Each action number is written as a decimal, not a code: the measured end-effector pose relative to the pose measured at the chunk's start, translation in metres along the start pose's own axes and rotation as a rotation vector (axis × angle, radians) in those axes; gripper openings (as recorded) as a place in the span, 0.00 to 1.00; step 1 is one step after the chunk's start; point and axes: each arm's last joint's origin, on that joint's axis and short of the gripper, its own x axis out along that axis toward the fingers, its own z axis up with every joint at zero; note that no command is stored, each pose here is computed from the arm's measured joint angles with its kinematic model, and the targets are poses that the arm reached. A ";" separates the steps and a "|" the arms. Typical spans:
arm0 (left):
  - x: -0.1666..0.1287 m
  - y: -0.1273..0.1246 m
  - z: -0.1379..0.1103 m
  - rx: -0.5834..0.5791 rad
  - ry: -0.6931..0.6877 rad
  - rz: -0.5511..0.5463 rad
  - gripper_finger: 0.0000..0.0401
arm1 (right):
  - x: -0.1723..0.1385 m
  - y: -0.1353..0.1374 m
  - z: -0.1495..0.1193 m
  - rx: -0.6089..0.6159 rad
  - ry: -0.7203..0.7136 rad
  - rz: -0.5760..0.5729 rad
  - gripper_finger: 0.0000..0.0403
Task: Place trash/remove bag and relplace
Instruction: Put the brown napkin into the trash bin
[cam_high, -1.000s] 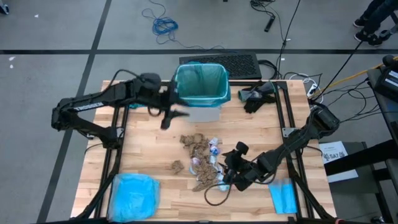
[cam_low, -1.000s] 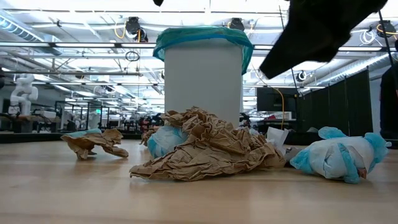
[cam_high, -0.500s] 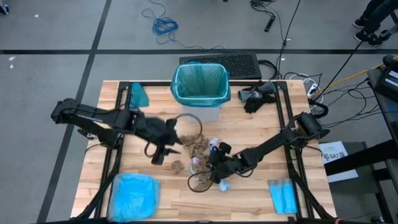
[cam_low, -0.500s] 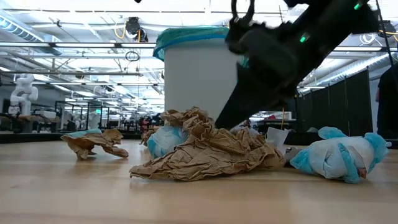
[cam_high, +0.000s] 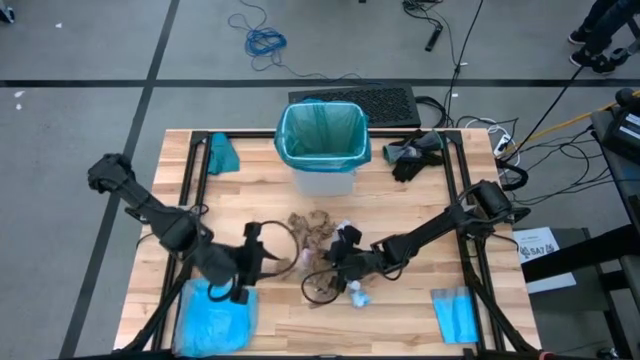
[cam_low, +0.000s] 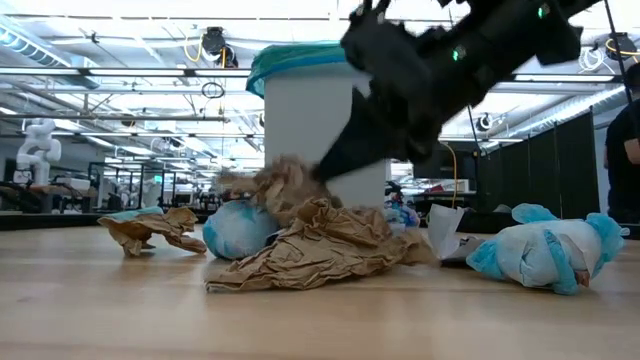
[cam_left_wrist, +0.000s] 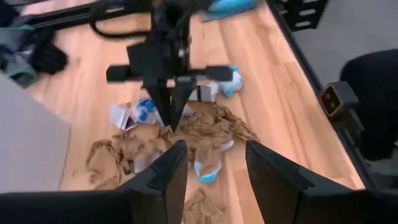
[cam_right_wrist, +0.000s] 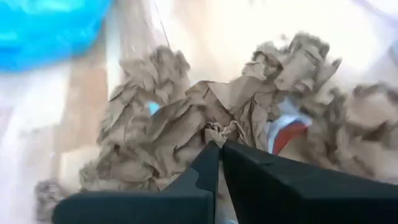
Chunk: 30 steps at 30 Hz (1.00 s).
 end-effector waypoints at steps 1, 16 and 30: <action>0.000 -0.004 -0.004 -0.004 -0.002 0.019 0.40 | -0.003 0.000 0.004 -0.004 -0.016 0.008 0.02; 0.028 -0.019 -0.066 -0.121 -0.016 0.156 0.40 | -0.113 -0.044 0.114 -0.128 -0.410 -0.049 0.00; 0.045 -0.018 -0.081 -0.139 -0.035 0.194 0.40 | -0.149 -0.131 0.194 -0.145 -0.523 -0.292 0.00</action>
